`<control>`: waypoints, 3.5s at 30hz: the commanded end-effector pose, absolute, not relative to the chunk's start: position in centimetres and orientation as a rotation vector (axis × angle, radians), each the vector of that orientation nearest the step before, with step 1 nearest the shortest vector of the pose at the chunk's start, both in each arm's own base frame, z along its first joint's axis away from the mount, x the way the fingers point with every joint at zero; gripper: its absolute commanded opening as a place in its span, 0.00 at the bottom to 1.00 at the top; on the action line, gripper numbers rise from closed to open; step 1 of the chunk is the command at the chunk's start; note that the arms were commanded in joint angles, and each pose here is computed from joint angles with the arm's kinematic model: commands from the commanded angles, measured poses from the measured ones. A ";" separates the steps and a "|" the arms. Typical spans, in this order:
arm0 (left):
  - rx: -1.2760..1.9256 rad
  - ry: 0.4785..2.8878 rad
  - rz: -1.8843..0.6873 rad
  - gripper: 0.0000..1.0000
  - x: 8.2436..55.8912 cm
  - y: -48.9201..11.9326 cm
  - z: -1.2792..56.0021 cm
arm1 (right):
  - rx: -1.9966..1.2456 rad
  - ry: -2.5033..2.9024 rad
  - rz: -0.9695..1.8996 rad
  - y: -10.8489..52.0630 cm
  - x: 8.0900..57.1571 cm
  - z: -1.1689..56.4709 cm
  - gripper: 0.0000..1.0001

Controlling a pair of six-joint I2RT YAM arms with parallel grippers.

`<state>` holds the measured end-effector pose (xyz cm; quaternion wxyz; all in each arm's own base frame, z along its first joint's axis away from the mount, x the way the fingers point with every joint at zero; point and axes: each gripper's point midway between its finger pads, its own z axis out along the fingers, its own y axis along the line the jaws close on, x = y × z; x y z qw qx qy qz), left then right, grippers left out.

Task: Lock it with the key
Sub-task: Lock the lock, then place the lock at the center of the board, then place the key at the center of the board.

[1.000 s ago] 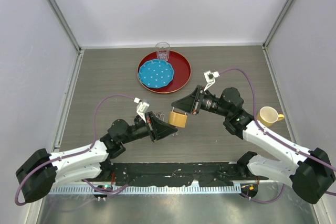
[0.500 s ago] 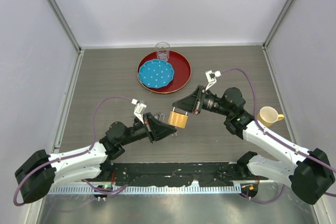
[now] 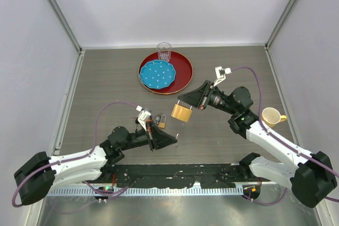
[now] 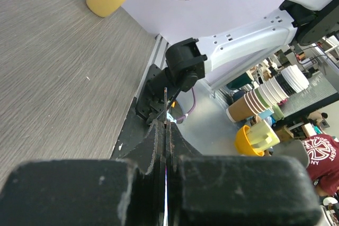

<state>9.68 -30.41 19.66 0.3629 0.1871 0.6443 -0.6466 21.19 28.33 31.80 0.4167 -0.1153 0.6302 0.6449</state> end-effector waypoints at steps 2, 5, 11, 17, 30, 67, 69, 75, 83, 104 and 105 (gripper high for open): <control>0.467 1.589 -1.644 0.00 9.8 -29.7 21.1 | -0.348 1.438 1.558 27.5 21.9 36.3 0.02; 0.443 1.578 -1.612 0.00 10.1 -29.1 21.5 | -0.356 1.510 1.515 27.8 23.1 34.1 0.02; 0.398 1.590 -1.541 0.00 10.7 -27.9 21.5 | -0.367 1.671 1.489 28.7 25.4 28.6 0.02; 0.350 1.571 -1.490 0.00 11.2 -26.7 21.9 | -0.335 1.832 1.495 30.1 27.8 21.9 0.02; 0.332 1.585 -1.477 0.00 11.5 -26.5 21.3 | -0.270 2.091 1.534 32.2 30.3 10.5 0.02; 0.255 1.912 -1.084 0.00 16.6 -26.9 16.8 | -0.246 2.267 1.024 28.7 34.0 9.3 0.74; 0.211 1.988 -0.987 0.00 17.9 -26.9 15.9 | -0.242 2.249 1.019 28.3 33.6 10.5 0.75; 0.186 2.116 -0.857 0.00 20.2 -27.7 13.5 | -0.202 2.155 0.991 26.3 31.8 14.6 0.80; 0.130 2.235 -0.790 0.00 23.6 -28.4 10.5 | -0.182 2.092 0.999 24.4 28.5 17.3 0.92; 0.156 2.388 -0.585 0.03 27.6 -29.9 5.5 | -0.210 2.039 0.983 23.0 26.4 19.1 0.95; 0.156 2.392 -0.573 0.04 27.6 -29.7 5.4 | -0.213 2.042 0.985 23.0 26.4 19.0 0.95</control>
